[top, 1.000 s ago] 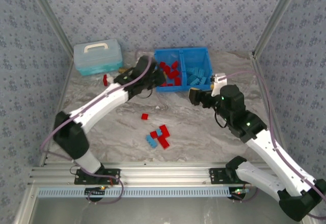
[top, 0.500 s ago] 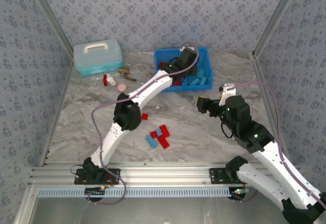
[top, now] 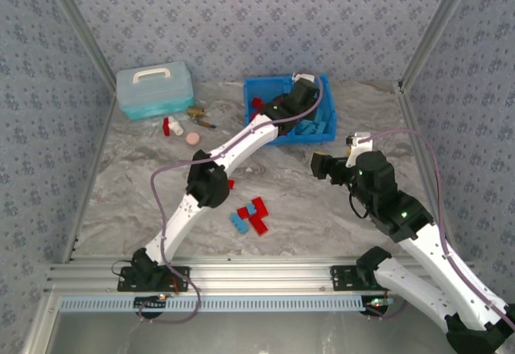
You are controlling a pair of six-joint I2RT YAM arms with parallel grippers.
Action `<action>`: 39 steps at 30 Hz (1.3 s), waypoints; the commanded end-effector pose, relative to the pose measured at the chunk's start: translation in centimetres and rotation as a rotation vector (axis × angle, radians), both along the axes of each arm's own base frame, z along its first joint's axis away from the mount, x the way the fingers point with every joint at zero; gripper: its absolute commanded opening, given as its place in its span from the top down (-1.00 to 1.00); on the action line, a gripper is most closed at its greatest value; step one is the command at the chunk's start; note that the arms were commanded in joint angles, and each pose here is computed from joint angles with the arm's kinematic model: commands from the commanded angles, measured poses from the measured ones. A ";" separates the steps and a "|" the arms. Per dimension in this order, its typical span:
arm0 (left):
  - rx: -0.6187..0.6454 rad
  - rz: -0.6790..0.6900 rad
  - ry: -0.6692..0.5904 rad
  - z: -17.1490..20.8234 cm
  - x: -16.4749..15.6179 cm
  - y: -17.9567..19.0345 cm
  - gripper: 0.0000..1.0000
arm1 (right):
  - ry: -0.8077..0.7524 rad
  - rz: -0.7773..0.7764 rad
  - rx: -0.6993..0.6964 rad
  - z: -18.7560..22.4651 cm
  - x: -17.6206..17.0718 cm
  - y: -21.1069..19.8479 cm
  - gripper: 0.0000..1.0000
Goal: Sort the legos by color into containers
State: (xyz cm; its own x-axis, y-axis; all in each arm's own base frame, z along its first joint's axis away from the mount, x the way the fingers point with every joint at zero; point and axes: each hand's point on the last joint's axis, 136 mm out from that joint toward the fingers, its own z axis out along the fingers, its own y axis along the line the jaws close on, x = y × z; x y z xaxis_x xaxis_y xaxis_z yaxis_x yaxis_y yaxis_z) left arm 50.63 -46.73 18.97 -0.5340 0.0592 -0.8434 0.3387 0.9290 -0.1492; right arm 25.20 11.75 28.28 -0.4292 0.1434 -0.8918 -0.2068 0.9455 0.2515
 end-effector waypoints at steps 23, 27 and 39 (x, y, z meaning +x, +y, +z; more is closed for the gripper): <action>0.093 0.014 0.032 9.1 -17.3 25.7 -0.22 | 0.435 0.535 -0.250 -13.4 -4.5 14.6 -0.89; 0.101 0.020 0.085 6.3 -20.3 28.4 -0.42 | 0.504 0.541 -0.275 -16.8 -3.9 17.0 -0.79; 0.057 0.041 0.144 3.9 -20.9 29.6 -0.87 | 0.607 0.573 -0.365 -23.4 -3.2 18.5 -0.22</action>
